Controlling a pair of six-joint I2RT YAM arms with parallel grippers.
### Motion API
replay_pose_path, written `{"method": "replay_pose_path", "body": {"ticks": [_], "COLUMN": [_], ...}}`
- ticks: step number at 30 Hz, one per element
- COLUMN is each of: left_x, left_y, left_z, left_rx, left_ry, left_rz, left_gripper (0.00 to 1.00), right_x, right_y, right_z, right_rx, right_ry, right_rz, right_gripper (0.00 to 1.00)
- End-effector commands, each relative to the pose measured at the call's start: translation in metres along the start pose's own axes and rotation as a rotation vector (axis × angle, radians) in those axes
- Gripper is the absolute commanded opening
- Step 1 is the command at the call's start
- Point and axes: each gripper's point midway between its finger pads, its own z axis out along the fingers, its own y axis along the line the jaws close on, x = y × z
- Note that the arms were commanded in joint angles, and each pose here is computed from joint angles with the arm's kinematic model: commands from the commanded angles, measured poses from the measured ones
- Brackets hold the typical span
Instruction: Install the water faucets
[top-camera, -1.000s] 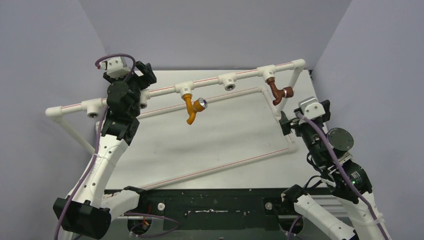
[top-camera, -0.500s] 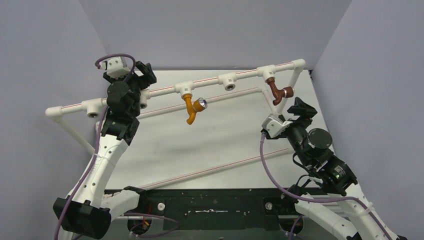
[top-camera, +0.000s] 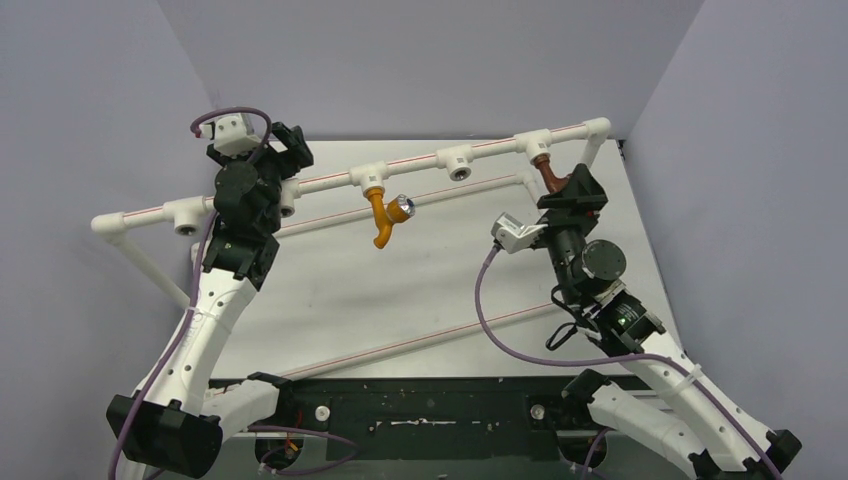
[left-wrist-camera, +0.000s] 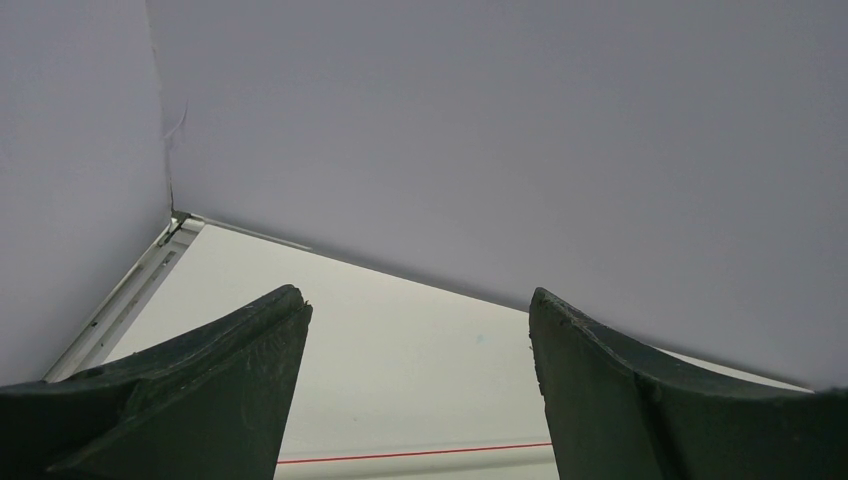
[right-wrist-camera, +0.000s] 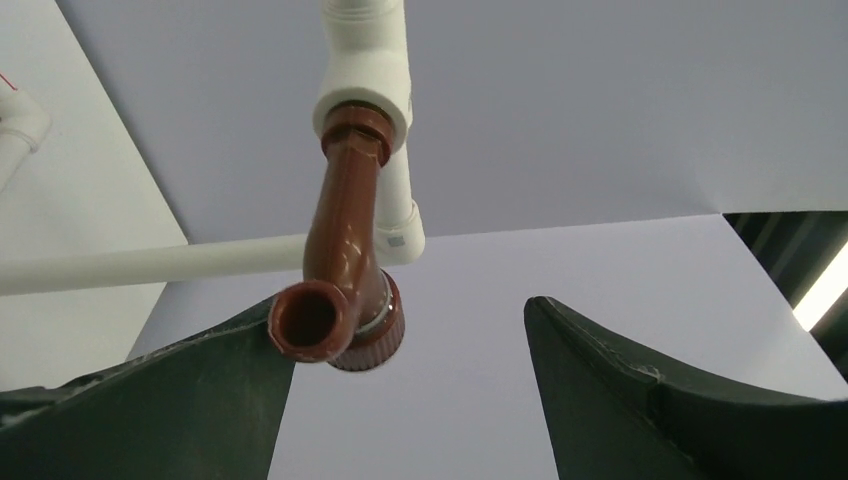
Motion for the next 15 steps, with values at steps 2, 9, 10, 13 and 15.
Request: {"method": "replay_pose_path", "body": {"ticks": [2, 9, 10, 13, 15], "left_x": [0.112, 0.111, 0.112, 0.111, 0.111], "left_y": [0.03, 0.029, 0.029, 0.029, 0.029], "left_z": [-0.018, -0.018, -0.018, -0.018, -0.018], "left_rx": [-0.07, -0.065, -0.064, -0.065, -0.064], "left_ry": [0.353, 0.349, 0.351, 0.35, 0.35], "left_rz": [0.138, 0.133, 0.134, 0.132, 0.132], "left_gripper": [0.78, 0.78, 0.78, 0.78, 0.78], "right_x": [-0.004, -0.001, 0.001, 0.003, 0.004], "right_y": [-0.025, -0.021, -0.021, -0.019, -0.02], "right_z": [0.01, 0.017, 0.017, 0.018, 0.018], "right_rx": [0.106, 0.1, 0.104, 0.111, 0.12], "right_ry": [0.04, 0.071, 0.075, 0.084, 0.089], "right_rz": [-0.024, 0.082, 0.103, 0.19, 0.269], "right_gripper": [0.79, 0.5, 0.43, 0.19, 0.01]}}
